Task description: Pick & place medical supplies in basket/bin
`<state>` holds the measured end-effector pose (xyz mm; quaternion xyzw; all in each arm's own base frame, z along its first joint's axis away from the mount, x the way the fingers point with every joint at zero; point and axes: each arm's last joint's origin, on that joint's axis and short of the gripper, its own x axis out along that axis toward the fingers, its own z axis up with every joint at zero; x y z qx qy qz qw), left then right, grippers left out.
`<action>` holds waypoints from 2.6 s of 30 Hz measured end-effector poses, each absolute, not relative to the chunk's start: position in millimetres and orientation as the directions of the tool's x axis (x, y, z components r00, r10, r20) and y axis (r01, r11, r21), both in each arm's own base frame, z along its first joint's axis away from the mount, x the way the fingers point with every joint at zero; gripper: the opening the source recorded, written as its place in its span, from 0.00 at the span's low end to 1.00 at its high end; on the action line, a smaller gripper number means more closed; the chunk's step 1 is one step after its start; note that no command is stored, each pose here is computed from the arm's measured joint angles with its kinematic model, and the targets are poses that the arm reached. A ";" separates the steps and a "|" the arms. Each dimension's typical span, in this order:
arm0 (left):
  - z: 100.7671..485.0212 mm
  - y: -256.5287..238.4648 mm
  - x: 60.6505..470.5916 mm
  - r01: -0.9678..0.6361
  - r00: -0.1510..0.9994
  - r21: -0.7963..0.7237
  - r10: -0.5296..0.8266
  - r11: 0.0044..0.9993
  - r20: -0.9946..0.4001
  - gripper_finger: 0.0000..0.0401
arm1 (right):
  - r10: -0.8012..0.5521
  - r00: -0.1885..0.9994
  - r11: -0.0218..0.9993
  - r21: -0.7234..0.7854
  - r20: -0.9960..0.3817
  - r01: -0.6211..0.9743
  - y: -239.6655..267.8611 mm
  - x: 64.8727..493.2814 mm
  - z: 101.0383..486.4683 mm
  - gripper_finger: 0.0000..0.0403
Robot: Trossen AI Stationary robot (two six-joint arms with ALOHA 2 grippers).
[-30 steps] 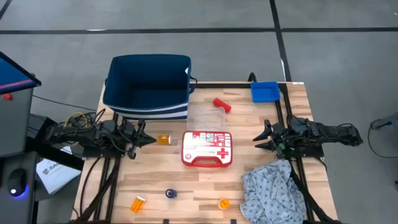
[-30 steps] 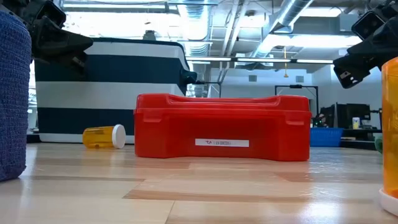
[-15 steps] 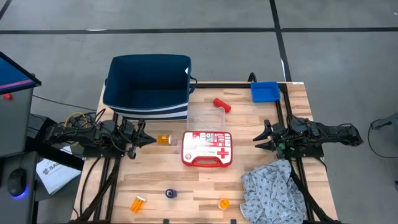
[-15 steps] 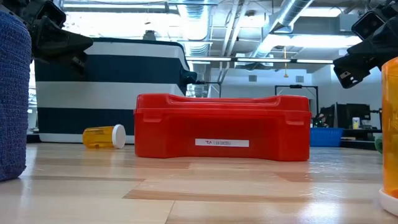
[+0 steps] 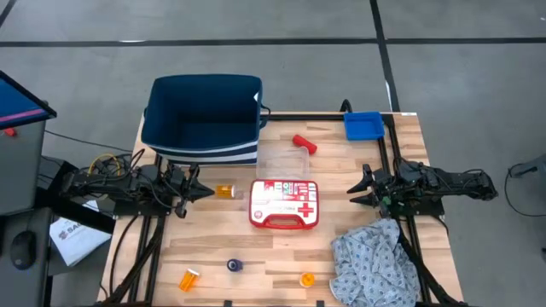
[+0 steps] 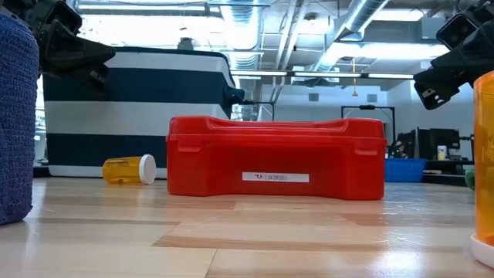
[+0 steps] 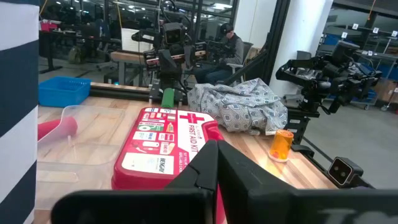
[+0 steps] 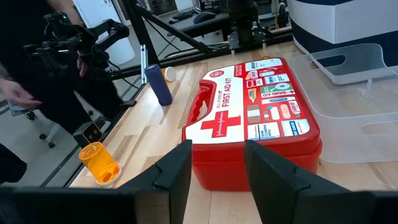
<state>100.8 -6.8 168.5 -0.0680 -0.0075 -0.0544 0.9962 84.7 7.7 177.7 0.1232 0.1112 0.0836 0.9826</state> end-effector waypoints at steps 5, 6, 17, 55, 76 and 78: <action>168.4 -6.8 100.8 0.109 0.994 -0.135 -0.107 0.985 0.022 0.00 | 0.192 0.961 0.956 0.260 -0.198 -0.137 7.7 84.7 177.7 0.35; 168.5 -6.8 100.8 0.109 0.994 -0.135 -0.107 0.985 0.022 0.00 | 0.192 0.961 0.956 0.260 -0.199 -0.137 7.7 84.7 177.6 0.35; 168.5 -5.3 100.9 0.058 0.998 -0.136 -0.055 0.989 0.023 0.00 | 0.192 0.961 0.956 0.260 -0.198 -0.137 7.7 84.7 177.7 0.35; 168.4 -3.2 101.0 -0.012 1.000 -0.248 0.018 0.969 0.021 0.00 | 0.189 0.962 0.967 0.210 -0.198 -0.147 7.5 84.7 177.7 0.35; 170.6 -3.2 100.9 0.000 0.999 -0.344 0.016 0.939 0.044 0.00 | 0.223 0.955 0.937 0.312 -0.195 -0.156 8.7 84.6 178.0 0.36; 170.7 -3.2 100.9 0.000 0.999 -0.344 0.016 0.939 0.044 0.00 | 0.243 0.950 0.932 0.318 -0.195 -0.173 9.3 84.4 177.9 0.37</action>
